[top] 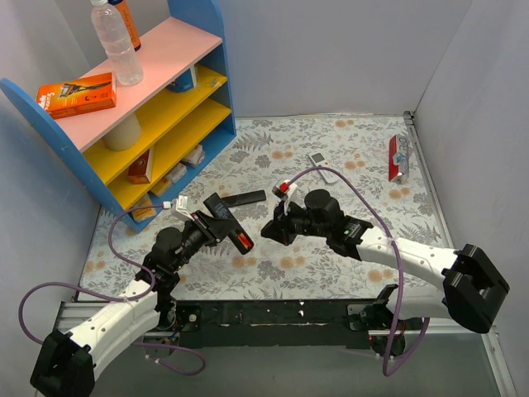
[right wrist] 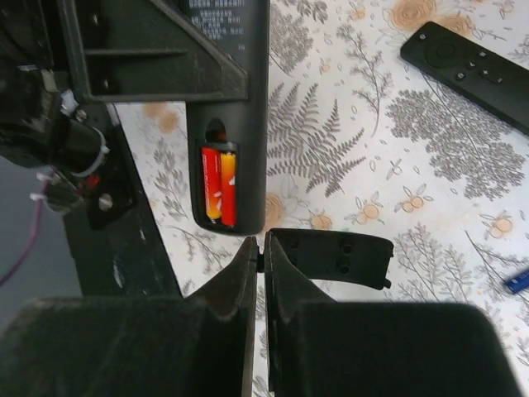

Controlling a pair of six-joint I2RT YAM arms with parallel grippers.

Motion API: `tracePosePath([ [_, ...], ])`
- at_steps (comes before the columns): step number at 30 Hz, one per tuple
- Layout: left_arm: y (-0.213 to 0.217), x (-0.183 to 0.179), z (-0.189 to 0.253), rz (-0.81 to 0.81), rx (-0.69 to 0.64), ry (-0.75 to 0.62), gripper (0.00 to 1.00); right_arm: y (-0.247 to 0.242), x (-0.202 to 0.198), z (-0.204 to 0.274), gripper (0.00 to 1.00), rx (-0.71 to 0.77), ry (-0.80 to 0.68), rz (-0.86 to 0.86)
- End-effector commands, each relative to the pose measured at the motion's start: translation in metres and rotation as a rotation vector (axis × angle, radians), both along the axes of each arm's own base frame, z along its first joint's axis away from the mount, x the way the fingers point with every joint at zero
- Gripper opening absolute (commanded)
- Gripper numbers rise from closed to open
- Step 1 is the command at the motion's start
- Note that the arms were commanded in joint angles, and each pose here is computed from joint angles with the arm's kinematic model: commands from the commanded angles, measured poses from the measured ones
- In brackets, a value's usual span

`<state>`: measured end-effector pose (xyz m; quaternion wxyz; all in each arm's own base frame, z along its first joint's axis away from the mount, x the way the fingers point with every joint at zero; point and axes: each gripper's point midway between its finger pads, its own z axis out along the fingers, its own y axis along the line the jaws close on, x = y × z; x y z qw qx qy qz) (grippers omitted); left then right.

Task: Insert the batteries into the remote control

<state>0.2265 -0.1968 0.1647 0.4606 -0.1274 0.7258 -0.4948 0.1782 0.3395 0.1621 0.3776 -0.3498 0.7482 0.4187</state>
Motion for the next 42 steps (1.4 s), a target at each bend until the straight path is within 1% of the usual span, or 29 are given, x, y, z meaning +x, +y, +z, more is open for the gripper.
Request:
tracePosePath([
  [1,-0.003,-0.001,0.017,-0.018,-0.028,-0.061,0.00,0.003,-0.001,0.016,0.01,0.128,0.045,0.018],
  [2,-0.002,-0.001,0.018,-0.013,-0.031,-0.068,0.00,-0.005,-0.001,0.004,0.01,0.136,0.080,0.008],
  [3,-0.002,-0.002,0.017,-0.012,-0.030,-0.065,0.00,-0.004,-0.007,0.004,0.01,0.168,0.110,0.039],
  [4,-0.001,-0.001,0.017,-0.009,-0.029,-0.068,0.00,-0.002,-0.005,0.011,0.01,0.211,0.107,0.046],
  [7,0.000,-0.001,0.017,-0.004,-0.028,-0.069,0.00,0.000,-0.007,0.008,0.01,0.209,0.123,0.070],
  [8,-0.001,-0.001,0.018,-0.007,-0.028,-0.069,0.00,-0.001,-0.006,0.002,0.01,0.187,0.128,0.065],
  [11,-0.001,-0.001,0.018,-0.006,-0.024,-0.071,0.00,-0.006,0.006,-0.010,0.01,0.158,0.130,0.031],
  [14,0.000,-0.001,0.019,-0.003,-0.024,-0.075,0.00,-0.011,0.002,-0.028,0.01,0.168,0.153,0.077],
  [15,0.001,-0.001,0.018,0.000,-0.023,-0.074,0.00,-0.010,-0.003,-0.039,0.01,0.147,0.140,0.135],
  [16,0.001,-0.002,0.019,0.002,-0.025,-0.076,0.00,-0.009,-0.001,-0.044,0.01,0.118,0.126,0.150],
  [18,0.002,-0.002,0.018,0.005,-0.023,-0.076,0.00,-0.014,-0.004,-0.070,0.01,0.024,0.131,0.193],
  [19,0.002,-0.002,0.018,0.006,-0.023,-0.076,0.00,-0.016,-0.004,-0.076,0.01,-0.001,0.124,0.203],
  [20,0.003,-0.002,0.019,0.008,-0.020,-0.078,0.00,-0.018,-0.002,-0.081,0.04,-0.034,0.120,0.197],
  [21,0.003,-0.002,0.020,0.009,-0.018,-0.081,0.00,-0.023,0.003,-0.087,0.14,-0.079,0.111,0.167],
  [22,0.004,-0.002,0.021,0.012,-0.019,-0.085,0.00,-0.034,-0.002,-0.100,0.20,-0.155,0.132,0.170],
  [23,0.005,-0.001,0.021,0.018,-0.014,-0.084,0.00,-0.038,0.002,-0.101,0.27,-0.186,0.125,0.148],
  [24,0.005,-0.001,0.022,0.020,-0.014,-0.086,0.00,-0.044,0.009,-0.099,0.38,-0.218,0.096,0.101],
  [25,0.006,-0.002,0.021,0.021,-0.014,-0.086,0.00,-0.054,0.005,-0.104,0.43,-0.267,0.121,0.083],
  [26,0.006,-0.001,0.021,0.026,-0.013,-0.085,0.00,-0.059,0.007,-0.102,0.47,-0.286,0.115,0.057],
  [27,0.006,-0.001,0.020,0.026,-0.013,-0.083,0.00,-0.065,0.016,-0.096,0.54,-0.308,0.086,-0.005],
  [28,0.006,-0.001,0.020,0.026,-0.013,-0.083,0.00,-0.071,0.018,-0.095,0.57,-0.333,0.093,-0.041],
  [29,0.006,-0.001,0.021,0.024,-0.015,-0.085,0.00,-0.080,0.016,-0.098,0.58,-0.366,0.131,-0.088],
  [30,0.004,-0.001,0.020,0.017,-0.013,-0.079,0.00,-0.084,0.023,-0.093,0.60,-0.374,0.119,-0.136],
  [32,0.003,-0.001,0.021,0.011,-0.018,-0.078,0.00,-0.088,0.020,-0.094,0.61,-0.386,0.180,-0.184],
  [35,0.002,-0.001,0.021,0.006,-0.016,-0.068,0.00,-0.083,0.011,-0.094,0.61,-0.381,0.243,-0.197],
  [42,0.003,-0.001,0.021,0.010,-0.020,-0.059,0.00,-0.072,-0.004,-0.116,0.63,-0.492,0.269,-0.212],
])
